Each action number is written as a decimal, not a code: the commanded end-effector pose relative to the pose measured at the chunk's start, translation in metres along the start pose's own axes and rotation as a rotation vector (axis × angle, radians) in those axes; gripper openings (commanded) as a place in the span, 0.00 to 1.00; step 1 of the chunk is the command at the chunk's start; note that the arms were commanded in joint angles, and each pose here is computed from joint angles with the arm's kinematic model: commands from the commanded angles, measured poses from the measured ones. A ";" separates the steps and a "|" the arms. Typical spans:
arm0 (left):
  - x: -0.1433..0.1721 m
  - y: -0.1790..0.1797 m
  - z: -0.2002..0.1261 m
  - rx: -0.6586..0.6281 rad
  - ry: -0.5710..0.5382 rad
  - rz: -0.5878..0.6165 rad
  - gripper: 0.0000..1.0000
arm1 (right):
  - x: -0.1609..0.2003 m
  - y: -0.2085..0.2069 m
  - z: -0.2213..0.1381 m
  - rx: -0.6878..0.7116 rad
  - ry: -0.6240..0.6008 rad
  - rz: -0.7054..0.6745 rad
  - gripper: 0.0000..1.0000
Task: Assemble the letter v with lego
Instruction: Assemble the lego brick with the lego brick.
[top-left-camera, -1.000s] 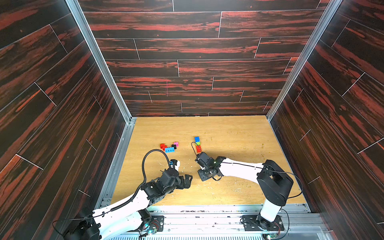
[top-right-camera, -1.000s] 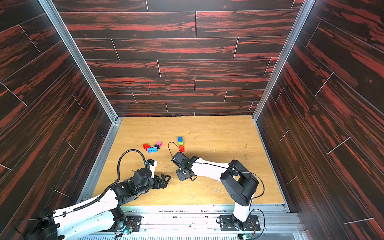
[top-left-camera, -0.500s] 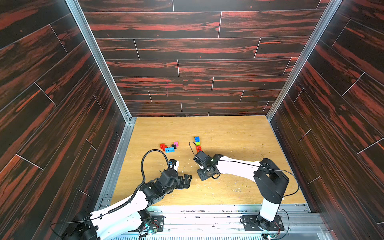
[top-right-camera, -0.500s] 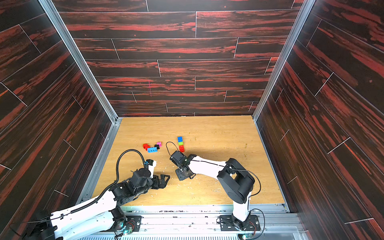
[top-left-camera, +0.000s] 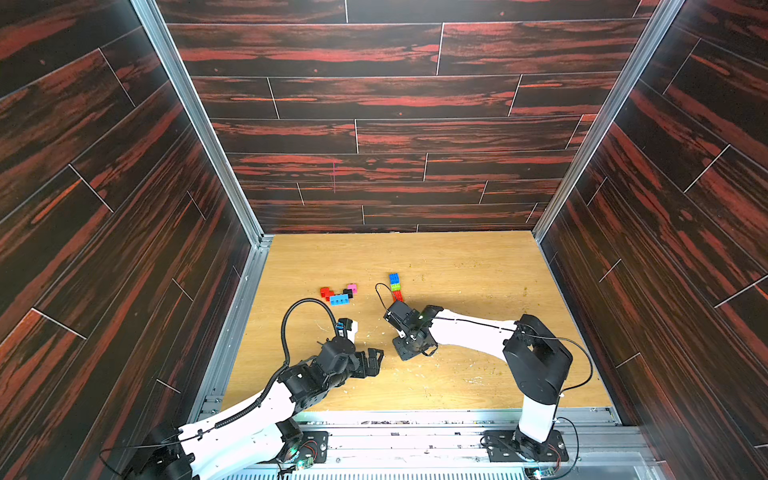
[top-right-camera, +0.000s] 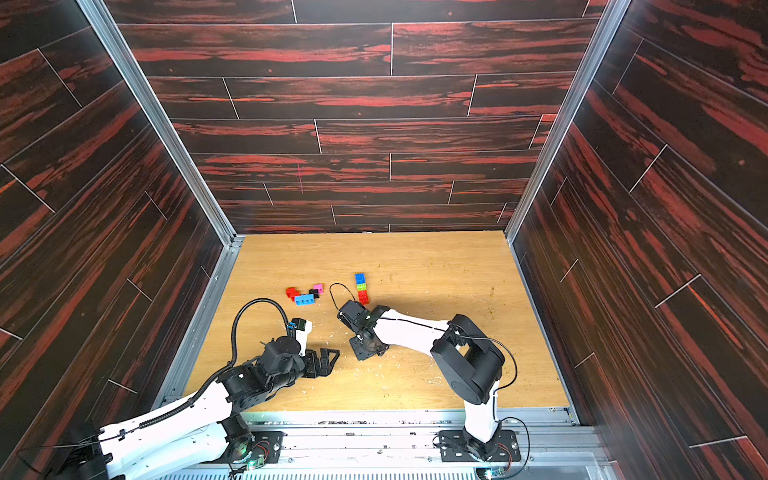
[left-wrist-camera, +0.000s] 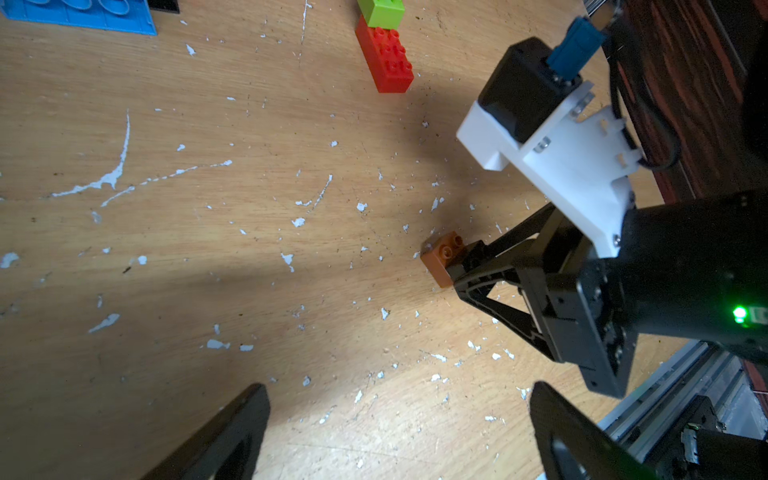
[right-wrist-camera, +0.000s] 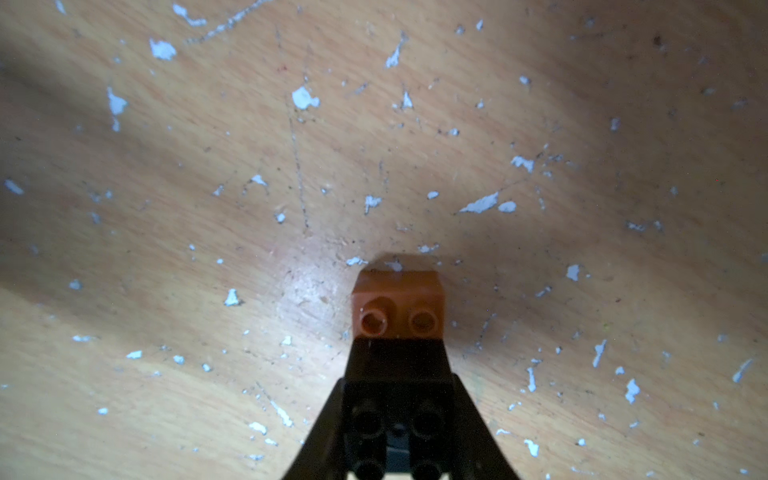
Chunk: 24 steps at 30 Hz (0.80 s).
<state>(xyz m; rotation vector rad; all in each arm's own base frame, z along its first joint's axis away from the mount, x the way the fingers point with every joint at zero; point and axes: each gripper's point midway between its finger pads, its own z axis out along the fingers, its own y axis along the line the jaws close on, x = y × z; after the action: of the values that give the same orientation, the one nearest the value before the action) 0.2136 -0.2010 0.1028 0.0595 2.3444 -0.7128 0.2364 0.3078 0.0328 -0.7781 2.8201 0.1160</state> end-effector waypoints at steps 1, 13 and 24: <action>-0.007 0.000 -0.004 -0.009 -0.028 -0.001 1.00 | 0.027 -0.006 0.013 0.043 0.123 0.014 0.33; -0.008 0.003 -0.007 -0.021 -0.039 -0.003 1.00 | -0.015 -0.008 -0.018 0.047 -0.099 0.066 0.74; -0.014 0.009 -0.009 -0.041 -0.092 -0.010 1.00 | -0.010 -0.011 -0.017 -0.013 -0.334 0.037 0.84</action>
<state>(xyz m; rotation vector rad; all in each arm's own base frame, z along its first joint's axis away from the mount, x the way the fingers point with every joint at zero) 0.2184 -0.1918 0.1122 0.0191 2.2950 -0.6813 0.2399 0.2851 0.0373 -0.6508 2.6325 0.1568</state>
